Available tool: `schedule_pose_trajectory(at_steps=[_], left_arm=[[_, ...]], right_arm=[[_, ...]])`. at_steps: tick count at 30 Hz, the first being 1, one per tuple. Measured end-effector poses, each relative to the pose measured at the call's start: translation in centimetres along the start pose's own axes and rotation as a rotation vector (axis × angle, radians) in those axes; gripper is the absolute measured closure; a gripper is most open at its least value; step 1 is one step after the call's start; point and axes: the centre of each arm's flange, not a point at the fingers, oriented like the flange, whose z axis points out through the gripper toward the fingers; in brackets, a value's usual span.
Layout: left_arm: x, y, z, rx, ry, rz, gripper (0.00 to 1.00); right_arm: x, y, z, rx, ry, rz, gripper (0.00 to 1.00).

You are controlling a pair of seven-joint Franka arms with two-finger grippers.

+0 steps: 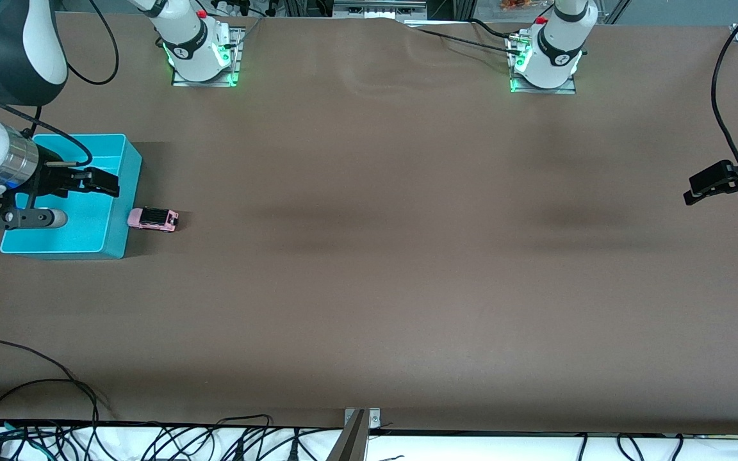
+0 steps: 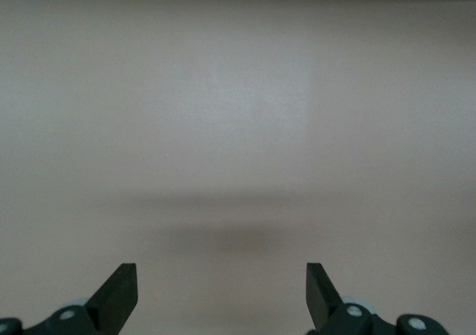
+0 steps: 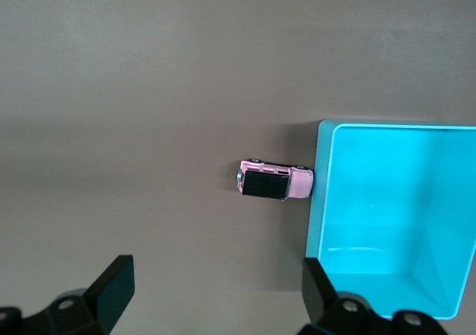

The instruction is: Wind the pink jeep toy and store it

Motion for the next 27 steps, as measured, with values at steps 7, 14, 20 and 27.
schedule_pose_trajectory(at_steps=[7, 14, 20, 27], left_arm=[[0.0, 0.0, 0.0, 0.000, 0.000, 0.000, 0.00], [0.0, 0.0, 0.0, 0.000, 0.000, 0.000, 0.00], [0.0, 0.0, 0.0, 0.000, -0.001, 0.000, 0.00], [0.0, 0.0, 0.0, 0.000, -0.001, 0.000, 0.00]], right_arm=[[0.6, 0.4, 1.6, -0.002, -0.031, 0.008, 0.00], [1.0, 1.2, 2.8, -0.002, -0.056, 0.015, 0.00], [1.3, 3.2, 4.8, 0.003, -0.046, 0.041, 0.00], [1.6, 4.2, 8.8, 0.005, -0.019, 0.054, 0.00]])
